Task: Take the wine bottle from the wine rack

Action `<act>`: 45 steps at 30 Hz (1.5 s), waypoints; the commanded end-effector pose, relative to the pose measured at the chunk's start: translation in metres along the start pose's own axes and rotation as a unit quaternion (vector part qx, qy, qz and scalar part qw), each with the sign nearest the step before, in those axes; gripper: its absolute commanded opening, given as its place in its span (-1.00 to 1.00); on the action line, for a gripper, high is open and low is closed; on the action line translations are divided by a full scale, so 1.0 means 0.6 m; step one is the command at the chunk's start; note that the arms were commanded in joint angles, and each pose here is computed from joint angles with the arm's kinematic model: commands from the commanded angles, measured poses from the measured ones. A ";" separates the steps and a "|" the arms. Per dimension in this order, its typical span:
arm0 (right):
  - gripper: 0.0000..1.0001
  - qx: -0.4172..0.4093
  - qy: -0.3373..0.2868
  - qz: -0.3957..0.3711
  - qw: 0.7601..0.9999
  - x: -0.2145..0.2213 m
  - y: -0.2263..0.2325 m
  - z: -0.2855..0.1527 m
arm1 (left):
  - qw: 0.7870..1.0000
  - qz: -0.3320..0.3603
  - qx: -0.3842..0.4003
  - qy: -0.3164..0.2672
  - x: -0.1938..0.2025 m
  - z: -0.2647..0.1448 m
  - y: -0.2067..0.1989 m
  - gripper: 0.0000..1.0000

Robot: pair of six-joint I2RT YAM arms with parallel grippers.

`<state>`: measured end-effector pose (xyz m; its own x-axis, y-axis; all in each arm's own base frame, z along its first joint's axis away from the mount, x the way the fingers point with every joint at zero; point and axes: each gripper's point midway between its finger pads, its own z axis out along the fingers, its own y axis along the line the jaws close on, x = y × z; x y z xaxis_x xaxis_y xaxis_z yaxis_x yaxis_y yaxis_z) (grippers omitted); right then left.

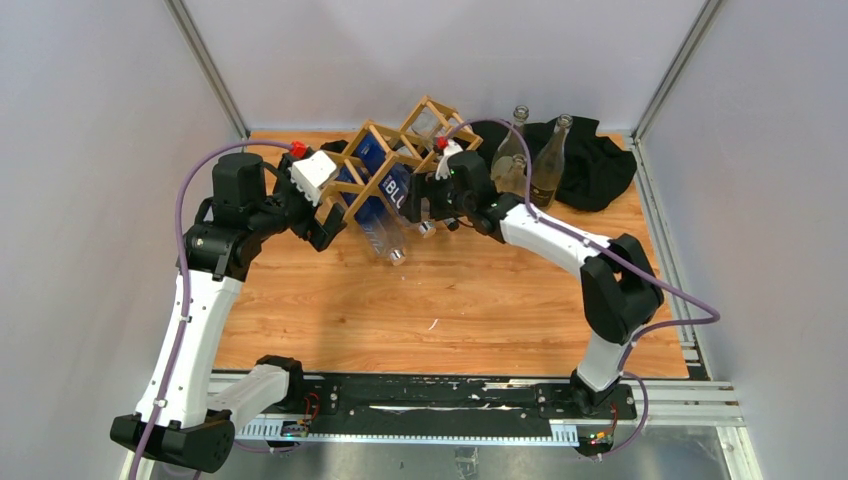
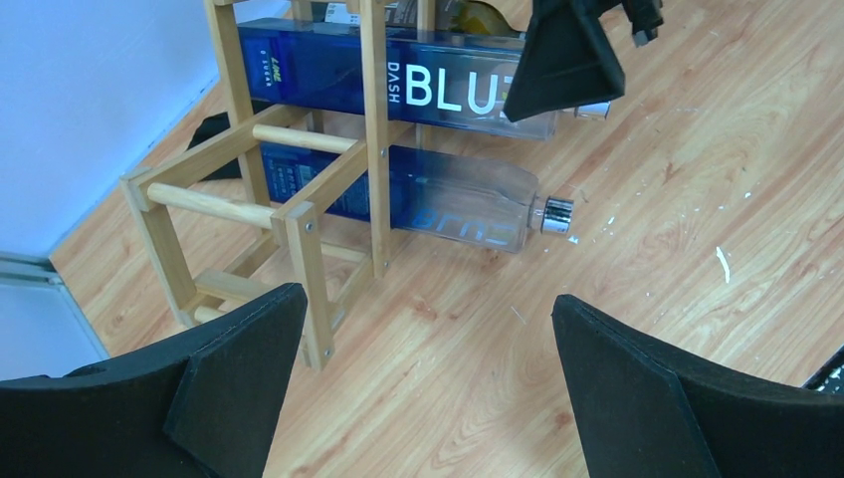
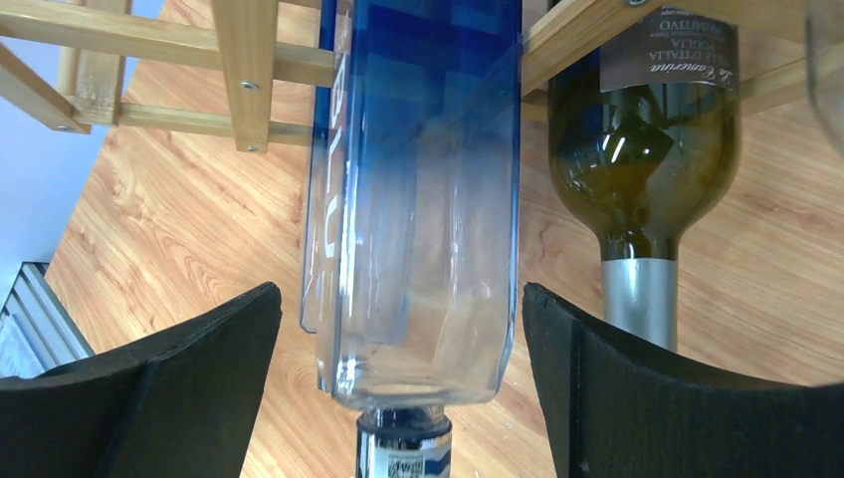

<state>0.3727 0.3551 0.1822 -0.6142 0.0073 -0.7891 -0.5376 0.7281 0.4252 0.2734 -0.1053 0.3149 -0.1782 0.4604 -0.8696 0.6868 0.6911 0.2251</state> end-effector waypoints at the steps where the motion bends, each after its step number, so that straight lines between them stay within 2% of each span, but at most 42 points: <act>1: 0.88 -0.007 0.010 0.012 1.000 -0.011 0.009 0.019 | 1.000 0.013 0.008 -0.005 -0.003 -0.002 -0.006 1.00; 15: 0.90 -0.050 0.042 0.065 0.996 0.012 0.004 0.091 | 1.000 0.019 0.014 0.000 0.006 0.003 -0.009 1.00; 17: 0.75 -0.059 0.044 0.068 0.995 0.013 0.008 0.096 | 1.000 0.020 0.013 0.000 0.007 0.002 -0.009 1.00; 24: -0.10 -0.094 0.060 0.072 0.991 0.020 0.029 0.106 | 1.000 0.023 0.012 0.001 0.011 0.001 -0.011 1.00; 31: -0.98 -0.117 0.080 0.044 0.989 0.024 0.074 0.119 | 1.000 0.026 0.009 0.000 0.011 -0.003 -0.011 1.00; 45: -1.00 -0.146 0.125 0.006 0.981 0.056 0.163 0.150 | 0.999 0.032 0.005 -0.001 0.013 -0.008 -0.012 1.00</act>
<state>0.4001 0.4489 0.1483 -0.7536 -0.0507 -0.6554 -0.5354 0.6257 0.5673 0.2660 -0.1034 0.3097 -0.1496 0.4911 -0.8581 0.6991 0.6663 0.2594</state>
